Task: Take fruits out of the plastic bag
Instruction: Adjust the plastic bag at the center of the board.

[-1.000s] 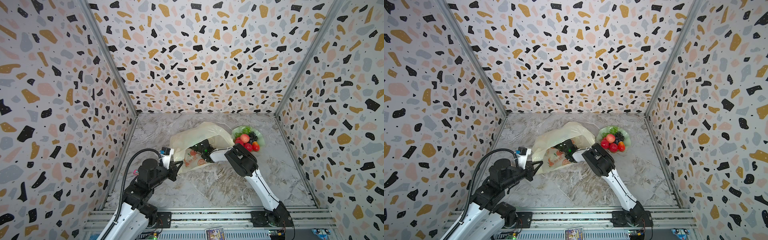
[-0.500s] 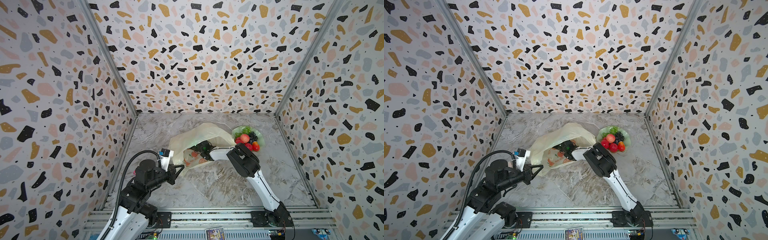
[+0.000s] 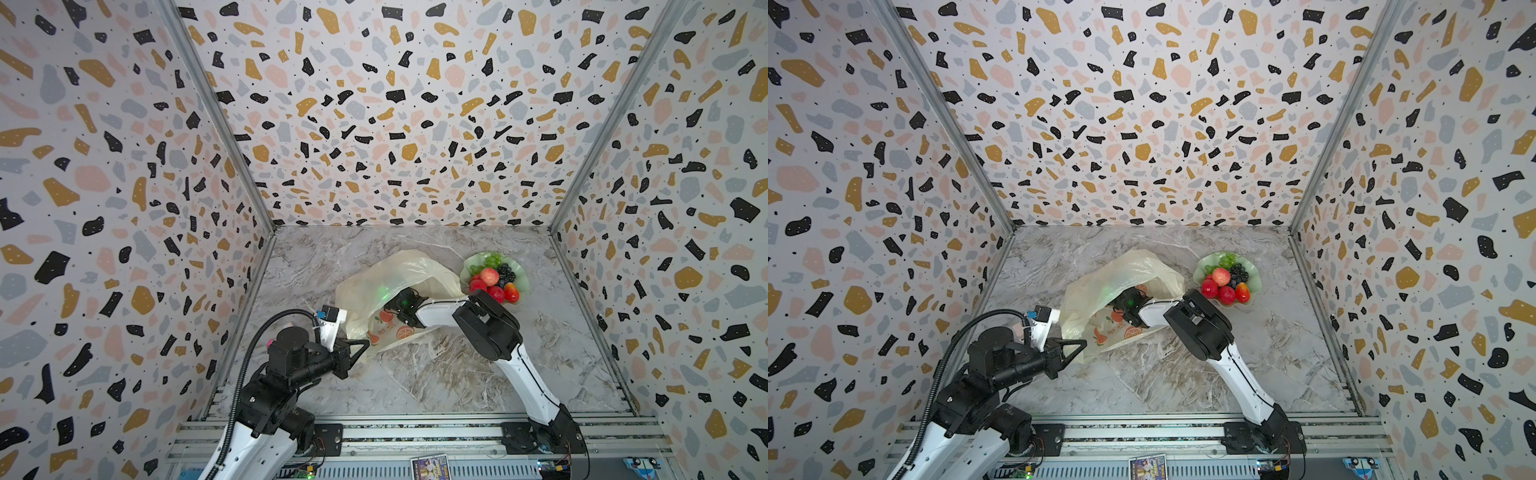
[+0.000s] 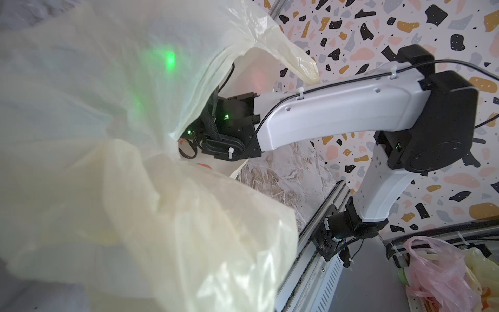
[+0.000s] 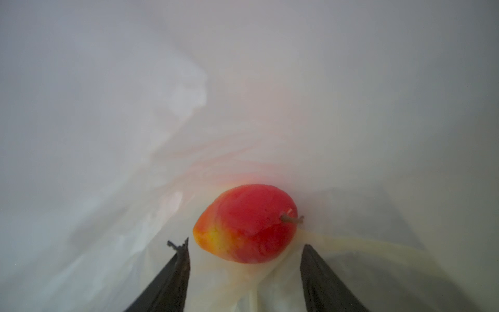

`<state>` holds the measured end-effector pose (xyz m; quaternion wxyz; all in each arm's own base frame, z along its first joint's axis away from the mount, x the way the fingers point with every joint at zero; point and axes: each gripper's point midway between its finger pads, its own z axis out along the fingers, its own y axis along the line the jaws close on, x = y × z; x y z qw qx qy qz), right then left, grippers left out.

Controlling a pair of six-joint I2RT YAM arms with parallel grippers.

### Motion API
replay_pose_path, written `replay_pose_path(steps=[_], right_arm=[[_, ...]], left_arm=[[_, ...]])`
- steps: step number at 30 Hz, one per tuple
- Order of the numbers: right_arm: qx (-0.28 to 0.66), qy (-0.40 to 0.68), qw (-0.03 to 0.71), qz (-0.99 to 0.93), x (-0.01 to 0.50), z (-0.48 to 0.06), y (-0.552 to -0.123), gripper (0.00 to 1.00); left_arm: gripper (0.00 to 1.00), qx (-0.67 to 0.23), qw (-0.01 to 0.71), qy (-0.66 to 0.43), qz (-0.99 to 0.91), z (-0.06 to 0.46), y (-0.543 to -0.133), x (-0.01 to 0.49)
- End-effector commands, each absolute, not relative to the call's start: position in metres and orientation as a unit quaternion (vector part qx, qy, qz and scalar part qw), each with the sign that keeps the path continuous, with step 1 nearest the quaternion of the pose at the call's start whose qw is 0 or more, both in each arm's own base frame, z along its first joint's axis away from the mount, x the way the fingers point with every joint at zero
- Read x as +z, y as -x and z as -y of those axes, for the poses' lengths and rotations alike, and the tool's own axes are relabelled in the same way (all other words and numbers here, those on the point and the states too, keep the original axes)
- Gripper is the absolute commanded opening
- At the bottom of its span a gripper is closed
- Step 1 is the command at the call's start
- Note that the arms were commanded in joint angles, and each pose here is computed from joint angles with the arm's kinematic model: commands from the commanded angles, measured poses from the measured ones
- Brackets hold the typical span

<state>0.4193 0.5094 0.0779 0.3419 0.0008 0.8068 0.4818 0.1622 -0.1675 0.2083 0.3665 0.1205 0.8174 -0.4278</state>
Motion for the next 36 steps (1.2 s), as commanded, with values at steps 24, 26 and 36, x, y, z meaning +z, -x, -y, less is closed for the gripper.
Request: replay_pose_path(steps=[24,26,36], right_arm=[[0.544,-0.005,0.343,-0.766,0.098,-0.523,-0.455,0.27],[0.555,0.005,0.352,-0.754,0.110,-0.516,-0.452,0.27],[0.502,0.157,0.430,-0.733,0.187,-0.471,-0.401,0.34]], left_arm=[[0.00,-0.431,0.378,-0.119,-0.811,0.168,-0.164,0.209],[0.00,-0.426,0.386,-0.113,-0.811,0.165,-0.167,0.212],[0.00,-0.461,0.367,-0.149,-0.794,0.184,-0.170,0.234]])
